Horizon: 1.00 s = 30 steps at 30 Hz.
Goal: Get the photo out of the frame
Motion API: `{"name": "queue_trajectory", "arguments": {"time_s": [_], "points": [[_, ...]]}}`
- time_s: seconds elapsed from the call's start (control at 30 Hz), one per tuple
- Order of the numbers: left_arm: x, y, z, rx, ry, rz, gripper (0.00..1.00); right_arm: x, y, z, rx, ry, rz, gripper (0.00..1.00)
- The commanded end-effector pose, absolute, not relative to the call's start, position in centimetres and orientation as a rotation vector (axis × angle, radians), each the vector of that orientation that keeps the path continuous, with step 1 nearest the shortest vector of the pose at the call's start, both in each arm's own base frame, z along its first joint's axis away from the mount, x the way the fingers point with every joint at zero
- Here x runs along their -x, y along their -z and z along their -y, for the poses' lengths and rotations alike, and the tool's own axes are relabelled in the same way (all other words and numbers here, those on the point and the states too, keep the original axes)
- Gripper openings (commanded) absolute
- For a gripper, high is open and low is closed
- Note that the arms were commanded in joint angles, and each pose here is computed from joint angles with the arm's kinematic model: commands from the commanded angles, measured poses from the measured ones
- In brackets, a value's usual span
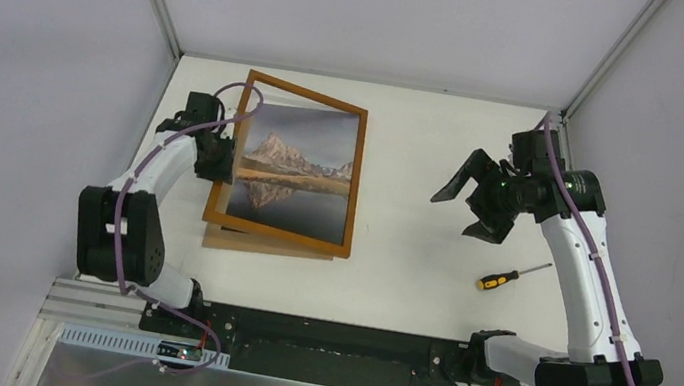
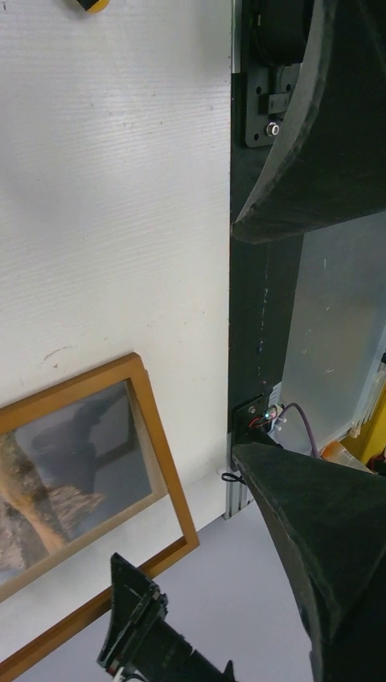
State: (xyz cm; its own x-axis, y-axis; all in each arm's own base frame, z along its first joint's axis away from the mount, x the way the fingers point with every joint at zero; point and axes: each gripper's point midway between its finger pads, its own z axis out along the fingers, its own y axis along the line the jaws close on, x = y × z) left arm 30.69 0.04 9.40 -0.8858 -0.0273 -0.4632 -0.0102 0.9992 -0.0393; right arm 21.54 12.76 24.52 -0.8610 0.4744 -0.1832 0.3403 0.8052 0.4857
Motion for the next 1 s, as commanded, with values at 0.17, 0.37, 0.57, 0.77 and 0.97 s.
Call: {"name": "queue_trajectory", "arguments": {"time_s": [0.17, 0.37, 0.57, 0.77, 0.97], "points": [[-34.2, -13.2, 2.5, 0.075, 0.239, -2.516, 0.00, -20.8, -24.0, -12.9, -0.580, -0.611, -2.717, 0.99], [-31.5, -15.2, 3.9, 0.052, 0.342, -2.528, 0.00, -20.6, -22.8, -15.5, -0.361, -0.699, -2.728, 0.99], [-30.2, -17.0, 4.3, 0.139, 0.374, -2.556, 0.00, -20.1, -21.7, -22.2, 0.207, -0.647, -2.585, 0.99], [-29.8, -16.5, 3.9, 0.213, 0.338, -2.569, 0.00, -19.7, -21.4, -30.0, 0.663, -0.521, -2.255, 0.99], [-29.1, -16.1, 3.5, 0.240, 0.307, -2.594, 0.00, -18.0, -19.6, -36.1, 1.097, -0.267, -2.102, 0.99]]}}
